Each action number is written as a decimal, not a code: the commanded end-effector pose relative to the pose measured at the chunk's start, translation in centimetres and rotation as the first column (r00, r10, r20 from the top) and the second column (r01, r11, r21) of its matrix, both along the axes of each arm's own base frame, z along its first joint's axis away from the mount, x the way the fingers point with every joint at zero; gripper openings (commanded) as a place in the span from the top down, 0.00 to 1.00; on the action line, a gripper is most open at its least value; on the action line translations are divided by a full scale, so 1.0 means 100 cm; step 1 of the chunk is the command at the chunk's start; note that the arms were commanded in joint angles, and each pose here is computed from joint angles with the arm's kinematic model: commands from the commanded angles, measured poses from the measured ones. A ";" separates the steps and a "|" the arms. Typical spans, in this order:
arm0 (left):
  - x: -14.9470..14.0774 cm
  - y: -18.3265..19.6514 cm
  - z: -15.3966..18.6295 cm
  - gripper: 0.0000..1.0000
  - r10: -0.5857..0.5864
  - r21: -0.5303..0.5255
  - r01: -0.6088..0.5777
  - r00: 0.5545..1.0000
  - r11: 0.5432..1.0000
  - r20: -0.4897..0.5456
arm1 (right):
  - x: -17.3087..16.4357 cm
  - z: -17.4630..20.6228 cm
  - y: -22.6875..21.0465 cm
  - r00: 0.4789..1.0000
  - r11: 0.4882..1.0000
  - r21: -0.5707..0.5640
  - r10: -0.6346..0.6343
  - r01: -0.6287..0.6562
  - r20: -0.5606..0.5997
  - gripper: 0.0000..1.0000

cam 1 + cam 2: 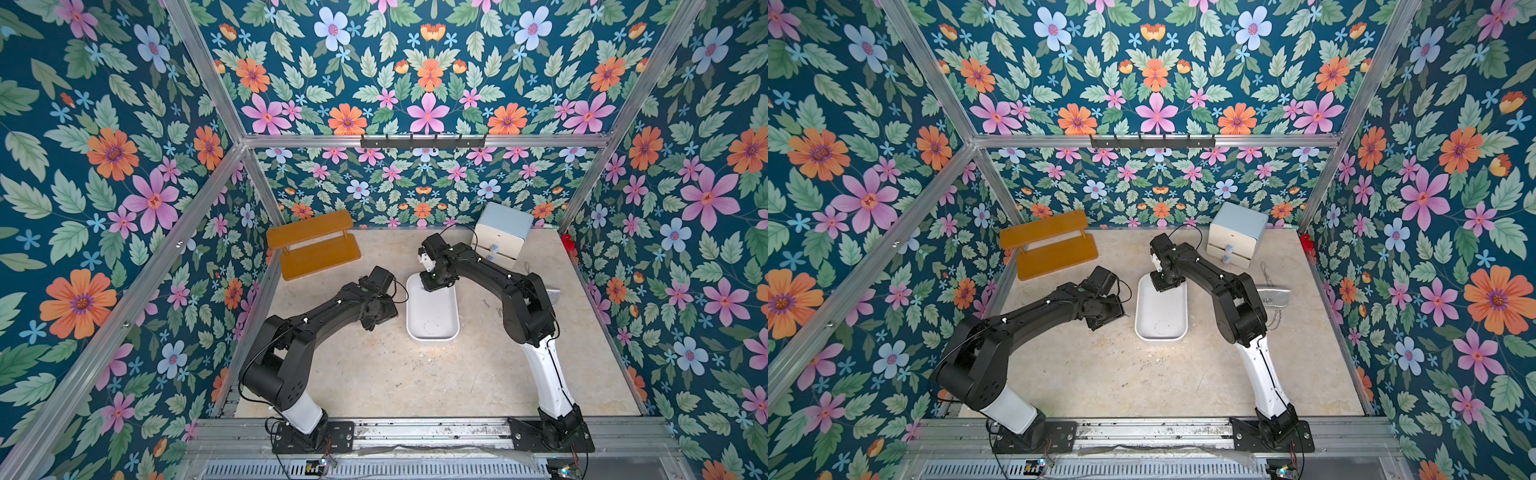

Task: Take out the screws from the storage box
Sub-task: Pick up the screw from the storage box.

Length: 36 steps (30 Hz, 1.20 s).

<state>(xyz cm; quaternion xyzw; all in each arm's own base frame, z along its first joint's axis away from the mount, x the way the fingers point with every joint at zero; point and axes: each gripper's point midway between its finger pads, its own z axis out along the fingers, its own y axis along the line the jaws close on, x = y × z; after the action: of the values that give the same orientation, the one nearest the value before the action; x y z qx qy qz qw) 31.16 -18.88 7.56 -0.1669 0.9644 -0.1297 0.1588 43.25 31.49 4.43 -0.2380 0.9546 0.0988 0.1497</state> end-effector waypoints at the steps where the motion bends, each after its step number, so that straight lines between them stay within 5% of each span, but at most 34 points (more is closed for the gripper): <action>1: -0.001 0.007 0.019 0.30 0.013 0.014 -0.014 0.999 1.000 0.031 | -0.002 -0.004 0.001 1.000 1.000 -0.004 -0.003 0.003 -0.019 0.68; 13: -0.007 0.023 0.078 0.18 0.109 -0.044 -0.103 0.984 0.994 0.143 | -0.006 -0.027 0.000 0.999 0.998 -0.065 -0.010 0.008 -0.038 0.70; 25: -0.017 0.036 0.071 0.17 0.146 -0.052 -0.140 0.981 0.989 0.130 | -0.013 -0.031 -0.006 1.000 0.991 -0.134 -0.013 0.009 -0.029 1.00; 29: -0.017 0.035 0.072 0.17 0.156 -0.072 -0.147 0.978 0.986 0.140 | -0.011 -0.006 -0.006 1.000 0.994 -0.111 -0.017 0.018 0.013 1.00; 36: -0.007 0.027 0.067 0.11 0.145 -0.087 -0.134 0.981 0.987 0.132 | -0.014 0.092 -0.020 0.984 0.998 -0.034 -0.055 0.062 0.167 1.00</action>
<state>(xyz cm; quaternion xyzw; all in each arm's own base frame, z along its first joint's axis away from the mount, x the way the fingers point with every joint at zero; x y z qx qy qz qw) 29.88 -15.68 14.22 -0.2325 0.9328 -0.1567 0.2264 41.97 30.73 10.72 -0.2370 0.9480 0.0664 0.2020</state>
